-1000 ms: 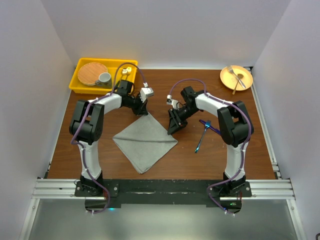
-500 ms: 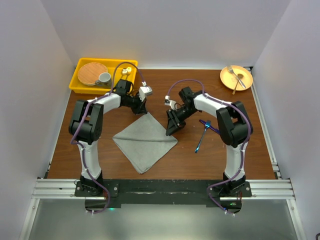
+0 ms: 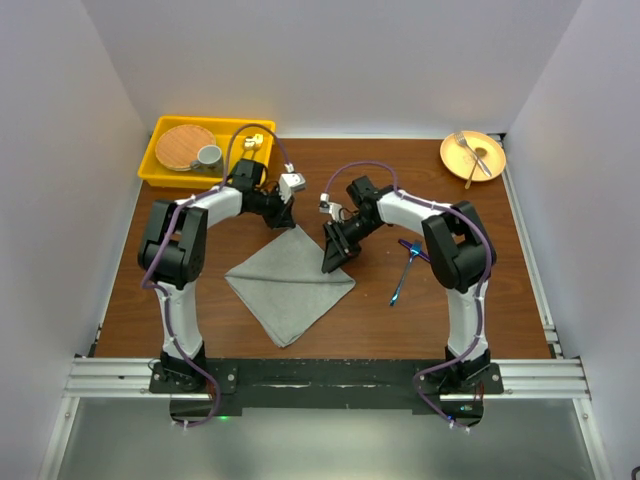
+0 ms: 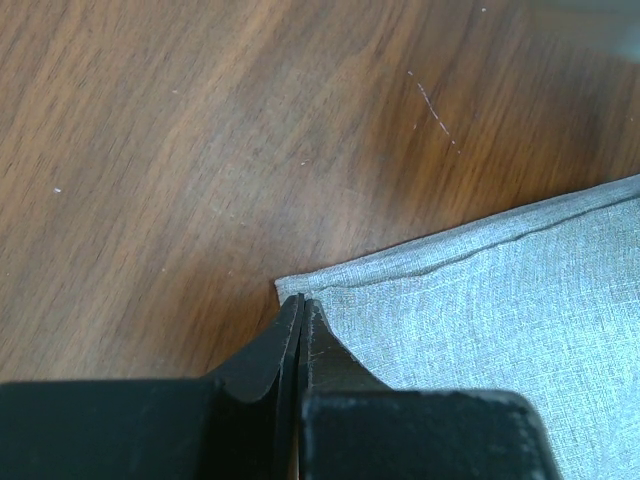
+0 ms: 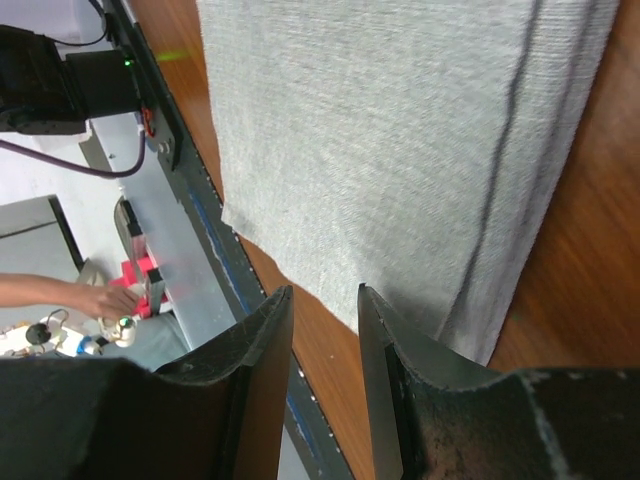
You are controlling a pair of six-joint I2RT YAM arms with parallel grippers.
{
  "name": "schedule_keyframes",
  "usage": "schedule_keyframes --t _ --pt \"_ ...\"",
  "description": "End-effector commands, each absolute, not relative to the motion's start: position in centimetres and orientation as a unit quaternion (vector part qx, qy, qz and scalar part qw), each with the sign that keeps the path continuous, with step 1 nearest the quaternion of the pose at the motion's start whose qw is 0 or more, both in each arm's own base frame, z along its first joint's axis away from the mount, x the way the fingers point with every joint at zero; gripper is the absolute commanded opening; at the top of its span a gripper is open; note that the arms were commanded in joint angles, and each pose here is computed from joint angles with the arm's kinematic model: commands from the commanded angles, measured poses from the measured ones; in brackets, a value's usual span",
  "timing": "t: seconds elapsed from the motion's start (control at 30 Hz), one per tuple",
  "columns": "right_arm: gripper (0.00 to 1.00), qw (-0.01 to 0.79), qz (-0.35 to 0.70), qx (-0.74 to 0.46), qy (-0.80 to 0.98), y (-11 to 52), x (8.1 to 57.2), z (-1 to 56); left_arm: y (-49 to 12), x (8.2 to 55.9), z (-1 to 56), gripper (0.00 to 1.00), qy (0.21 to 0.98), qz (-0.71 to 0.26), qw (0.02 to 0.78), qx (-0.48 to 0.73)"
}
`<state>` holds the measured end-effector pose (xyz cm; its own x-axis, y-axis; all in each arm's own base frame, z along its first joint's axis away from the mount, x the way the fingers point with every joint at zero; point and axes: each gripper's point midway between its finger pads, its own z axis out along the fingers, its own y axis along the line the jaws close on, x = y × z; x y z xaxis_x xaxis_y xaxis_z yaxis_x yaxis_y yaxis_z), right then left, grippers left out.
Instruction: Fold the napkin into a case and place the utensils inside
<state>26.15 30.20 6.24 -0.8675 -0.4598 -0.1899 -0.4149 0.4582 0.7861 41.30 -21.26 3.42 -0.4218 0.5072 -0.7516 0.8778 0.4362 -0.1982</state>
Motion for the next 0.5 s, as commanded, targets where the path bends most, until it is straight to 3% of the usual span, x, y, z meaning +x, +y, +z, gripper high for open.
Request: schedule_keyframes --t 0.0,0.23,0.47 --pt "0.36 0.022 -0.467 0.249 -0.848 30.9 26.8 5.6 -22.2 42.0 5.2 0.00 0.768 -0.304 0.339 0.450" --pt "0.35 0.035 -0.454 0.227 -0.861 30.5 26.3 2.8 -22.2 42.8 5.3 0.01 0.776 -0.302 0.344 0.434" --pt "0.33 0.050 -0.447 0.208 -0.868 30.4 26.3 1.3 -19.9 43.6 9.5 0.33 0.791 -0.321 0.369 0.368"
